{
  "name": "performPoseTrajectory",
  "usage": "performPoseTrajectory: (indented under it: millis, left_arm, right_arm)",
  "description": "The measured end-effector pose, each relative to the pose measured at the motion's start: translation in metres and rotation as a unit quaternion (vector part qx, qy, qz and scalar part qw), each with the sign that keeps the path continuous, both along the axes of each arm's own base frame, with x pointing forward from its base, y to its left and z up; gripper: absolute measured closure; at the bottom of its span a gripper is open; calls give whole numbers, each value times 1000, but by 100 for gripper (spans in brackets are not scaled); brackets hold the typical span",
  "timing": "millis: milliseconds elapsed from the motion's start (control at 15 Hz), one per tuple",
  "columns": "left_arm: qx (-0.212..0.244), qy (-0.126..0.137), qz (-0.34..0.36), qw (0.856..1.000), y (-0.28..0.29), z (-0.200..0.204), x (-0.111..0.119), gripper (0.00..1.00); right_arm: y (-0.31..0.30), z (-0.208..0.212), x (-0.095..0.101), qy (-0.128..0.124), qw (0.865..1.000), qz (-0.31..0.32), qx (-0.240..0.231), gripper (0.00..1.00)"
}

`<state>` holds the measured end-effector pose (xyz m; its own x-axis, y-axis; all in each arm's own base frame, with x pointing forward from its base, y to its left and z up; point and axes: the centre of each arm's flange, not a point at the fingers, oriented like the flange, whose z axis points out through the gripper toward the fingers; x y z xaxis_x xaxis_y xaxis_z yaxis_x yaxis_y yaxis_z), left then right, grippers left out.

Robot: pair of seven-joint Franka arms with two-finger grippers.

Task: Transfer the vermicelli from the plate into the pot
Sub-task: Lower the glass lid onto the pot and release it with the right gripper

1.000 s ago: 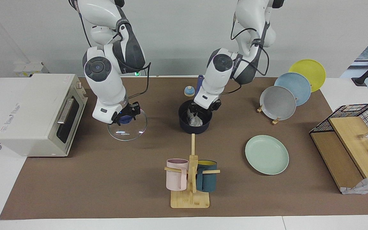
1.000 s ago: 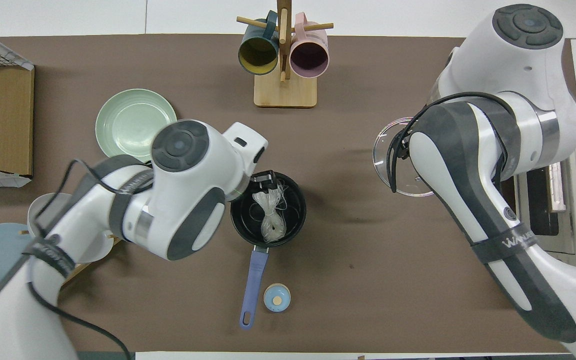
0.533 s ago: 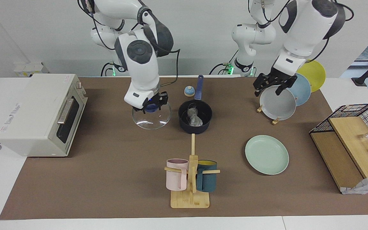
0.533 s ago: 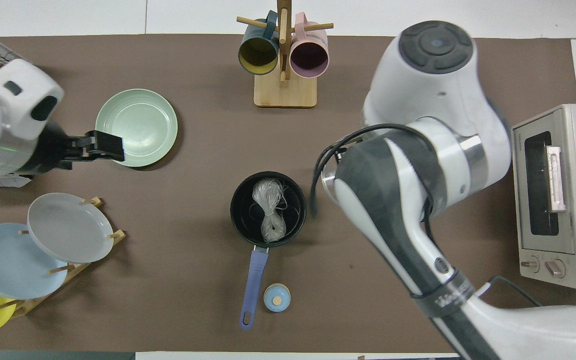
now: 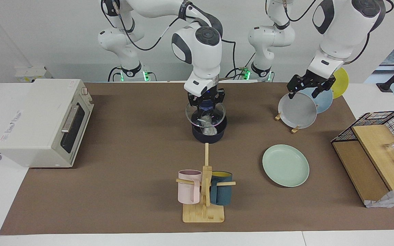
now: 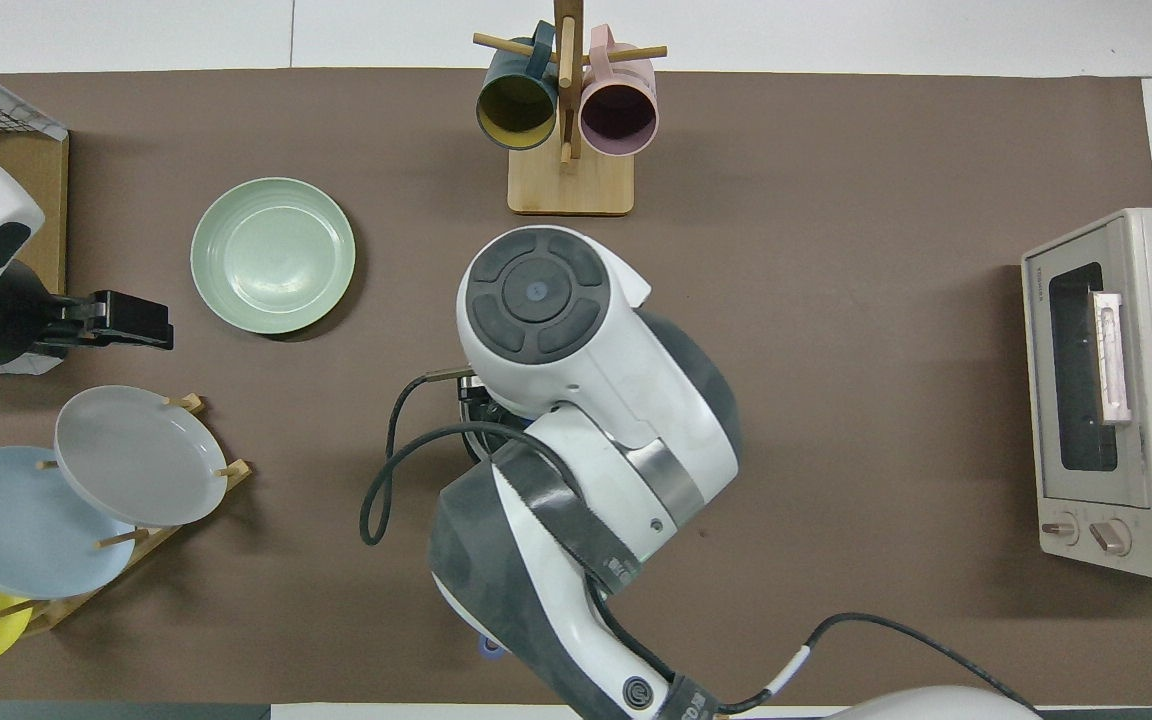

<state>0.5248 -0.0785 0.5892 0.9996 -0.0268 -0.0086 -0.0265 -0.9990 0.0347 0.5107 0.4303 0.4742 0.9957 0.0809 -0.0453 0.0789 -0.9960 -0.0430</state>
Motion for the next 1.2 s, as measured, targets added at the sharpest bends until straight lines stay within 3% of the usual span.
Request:
performPoseTrajectory:
  millis: [333, 867, 1200]
  left_arm:
    - [1, -2, -1, 1000, 0, 11, 0, 0]
    - [12, 32, -8, 999, -5, 4, 12, 0]
    - [13, 37, -9, 999, -6, 3, 11, 0]
  right_arm:
    - [20, -45, -4, 7, 1000, -1, -7, 35]
    - [15, -71, -7, 13, 1000, -3, -13, 35]
    - [14, -72, -7, 14, 1000, -4, -15, 35]
